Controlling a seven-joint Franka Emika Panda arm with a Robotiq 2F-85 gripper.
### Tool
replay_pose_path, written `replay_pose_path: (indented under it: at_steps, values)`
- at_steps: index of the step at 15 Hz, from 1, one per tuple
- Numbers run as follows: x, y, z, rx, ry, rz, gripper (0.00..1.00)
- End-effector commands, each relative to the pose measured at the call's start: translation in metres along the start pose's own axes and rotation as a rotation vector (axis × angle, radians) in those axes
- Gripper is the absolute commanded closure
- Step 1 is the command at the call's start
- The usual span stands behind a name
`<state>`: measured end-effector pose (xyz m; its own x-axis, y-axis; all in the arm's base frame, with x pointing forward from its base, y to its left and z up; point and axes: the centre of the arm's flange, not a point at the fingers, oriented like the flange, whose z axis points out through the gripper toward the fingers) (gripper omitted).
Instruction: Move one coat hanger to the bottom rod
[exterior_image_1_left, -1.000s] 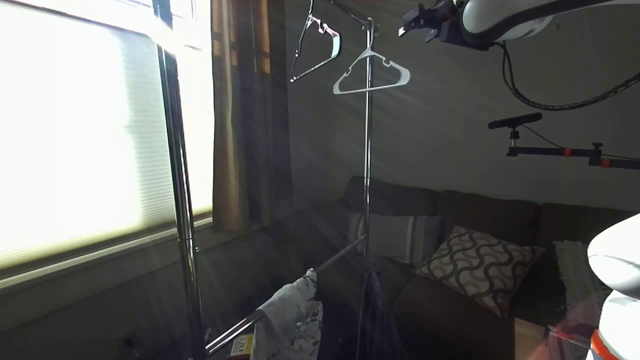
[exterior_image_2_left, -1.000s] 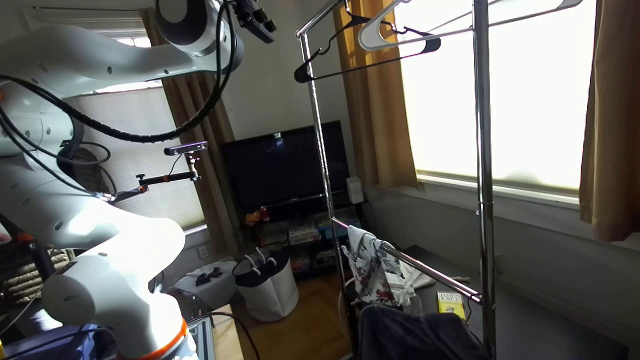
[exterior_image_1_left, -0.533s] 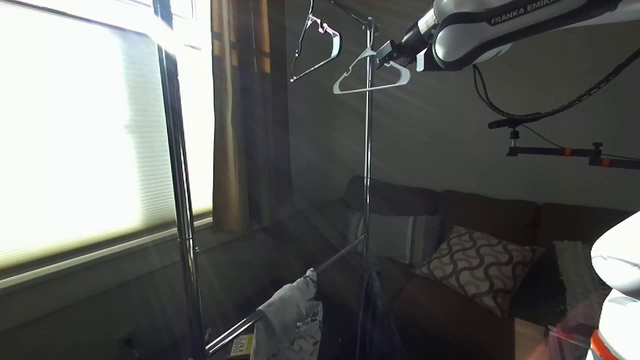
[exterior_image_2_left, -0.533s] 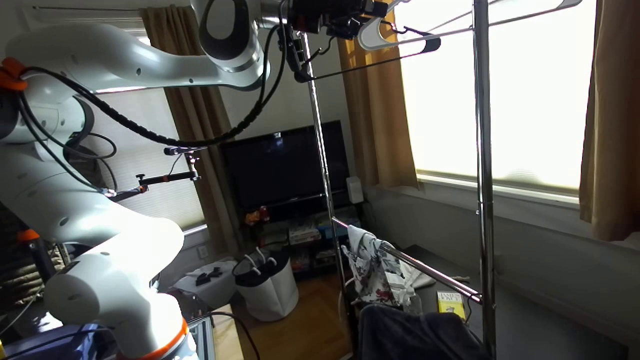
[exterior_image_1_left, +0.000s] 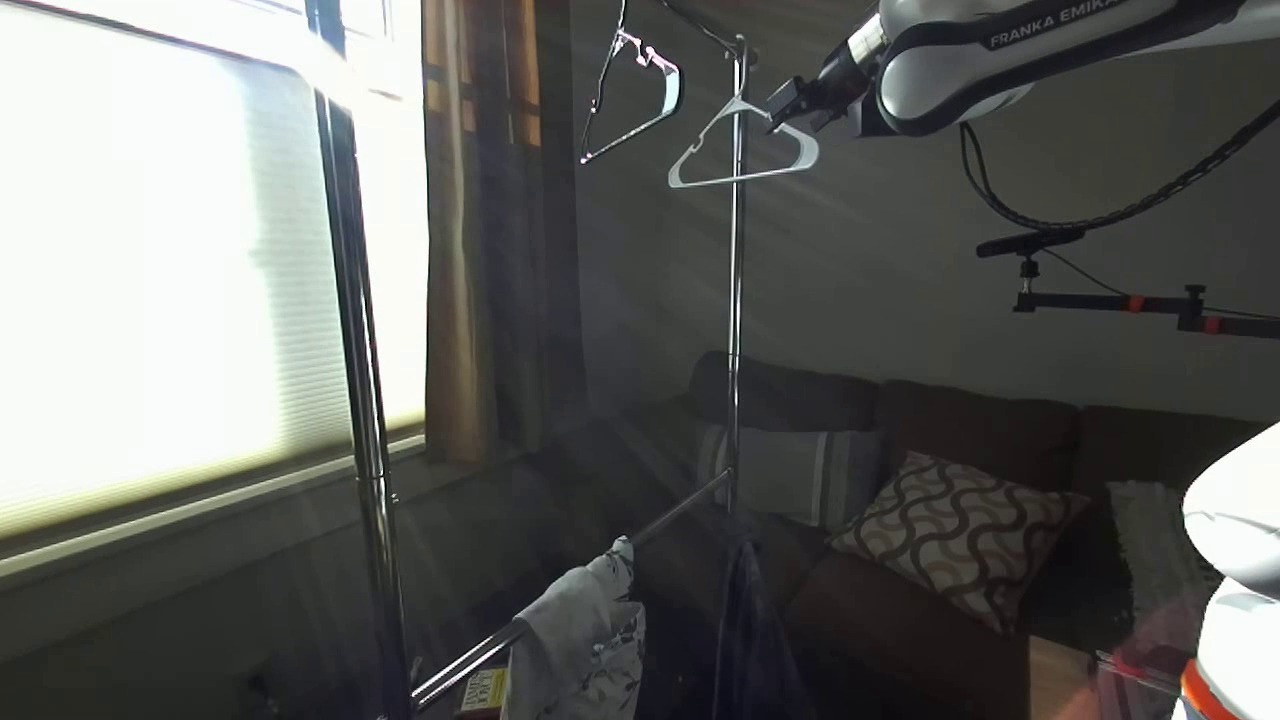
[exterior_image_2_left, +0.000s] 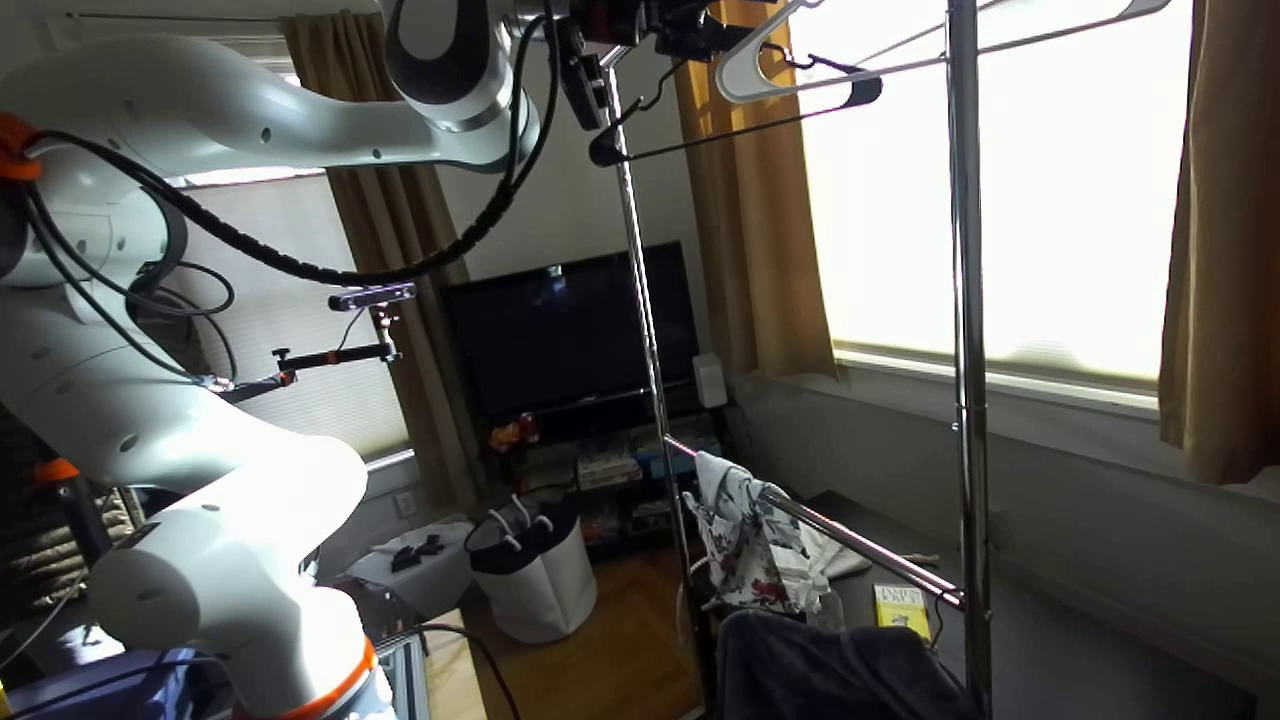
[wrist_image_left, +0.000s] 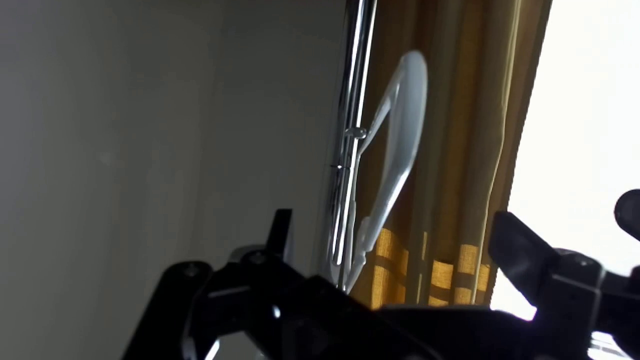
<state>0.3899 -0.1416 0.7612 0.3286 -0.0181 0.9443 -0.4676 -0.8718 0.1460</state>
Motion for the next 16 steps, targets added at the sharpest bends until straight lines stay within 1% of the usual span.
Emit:
replay_pose_path:
  at_steps: [1,2,3,4,5,6,7,9,12,14,16]
  values:
    - [0.004,0.022,0.009,0.0,-0.019,-0.053,0.0]
    - [0.004,0.023,0.011,0.004,-0.027,-0.065,0.05]
    - [0.001,0.018,0.013,0.021,-0.043,-0.084,0.26]
    - [-0.001,0.015,0.015,0.038,-0.054,-0.102,0.29]
    - [-0.003,0.01,0.015,0.053,-0.064,-0.127,0.3]
    - [-0.004,0.005,0.016,0.065,-0.072,-0.143,0.36]
    - [-0.004,0.001,0.014,0.07,-0.073,-0.156,0.47]
    - [-0.003,-0.002,0.011,0.067,-0.073,-0.166,0.61]
    - [-0.001,0.0,0.011,0.056,-0.073,-0.148,0.85]
    - [0.0,0.001,0.011,0.06,-0.073,-0.144,0.99]
    - [0.0,0.0,0.011,0.06,-0.074,-0.14,1.0]
